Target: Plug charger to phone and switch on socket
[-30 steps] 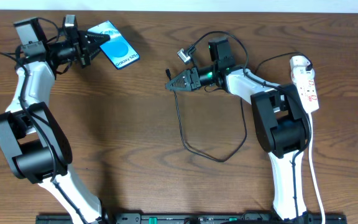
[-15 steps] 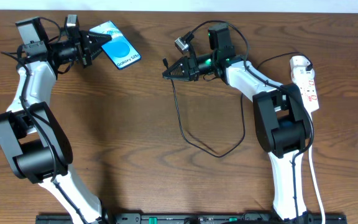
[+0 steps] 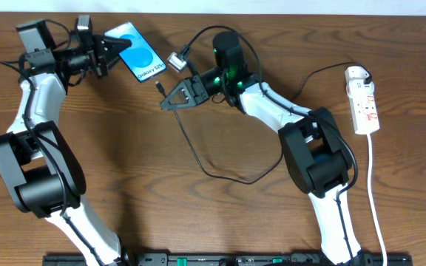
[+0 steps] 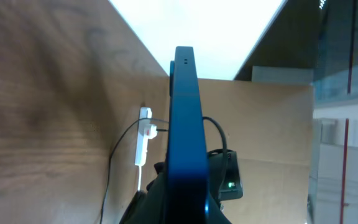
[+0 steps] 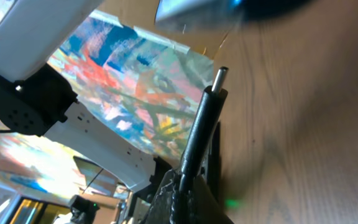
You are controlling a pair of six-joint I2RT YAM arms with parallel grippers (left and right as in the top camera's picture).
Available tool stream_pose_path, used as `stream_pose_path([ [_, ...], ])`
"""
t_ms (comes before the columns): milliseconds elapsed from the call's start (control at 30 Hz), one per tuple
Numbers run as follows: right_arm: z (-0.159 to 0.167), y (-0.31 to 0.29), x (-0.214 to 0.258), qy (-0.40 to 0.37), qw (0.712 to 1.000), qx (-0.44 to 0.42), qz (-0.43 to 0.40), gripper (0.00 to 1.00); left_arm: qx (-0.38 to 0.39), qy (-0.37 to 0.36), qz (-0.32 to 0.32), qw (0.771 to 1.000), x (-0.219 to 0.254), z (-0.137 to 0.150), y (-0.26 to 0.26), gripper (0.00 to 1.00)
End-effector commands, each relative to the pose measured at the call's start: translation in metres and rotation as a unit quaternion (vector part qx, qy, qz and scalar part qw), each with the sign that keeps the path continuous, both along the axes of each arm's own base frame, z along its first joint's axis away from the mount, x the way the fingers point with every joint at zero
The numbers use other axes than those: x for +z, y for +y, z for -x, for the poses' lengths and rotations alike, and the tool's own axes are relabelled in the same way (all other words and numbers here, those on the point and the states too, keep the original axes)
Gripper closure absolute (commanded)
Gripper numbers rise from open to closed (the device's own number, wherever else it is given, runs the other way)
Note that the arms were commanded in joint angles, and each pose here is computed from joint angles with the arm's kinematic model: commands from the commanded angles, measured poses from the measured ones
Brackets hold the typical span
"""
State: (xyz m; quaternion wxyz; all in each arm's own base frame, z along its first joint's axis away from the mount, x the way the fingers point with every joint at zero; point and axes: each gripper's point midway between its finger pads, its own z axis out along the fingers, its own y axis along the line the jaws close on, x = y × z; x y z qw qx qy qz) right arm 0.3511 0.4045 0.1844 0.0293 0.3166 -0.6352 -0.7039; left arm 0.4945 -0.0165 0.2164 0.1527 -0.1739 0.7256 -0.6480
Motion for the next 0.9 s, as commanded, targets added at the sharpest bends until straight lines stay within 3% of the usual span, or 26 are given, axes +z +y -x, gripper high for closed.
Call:
stream_pose_path([
  [0,0.008,0.002,0.026,-0.015,1.000,0.014,-0.012,0.99,-0.042,-0.048,0.025,0.998,0.028,0.011,0.004,0.93],
  [467,0.006,0.006,0.049,-0.067,0.997,0.006,-0.043,0.99,-0.035,-0.057,0.024,0.997,0.035,0.007,0.012,0.93],
  [867,-0.001,0.009,0.049,-0.065,0.997,-0.017,-0.042,0.99,-0.045,-0.060,0.024,0.997,0.040,0.005,0.001,0.93],
])
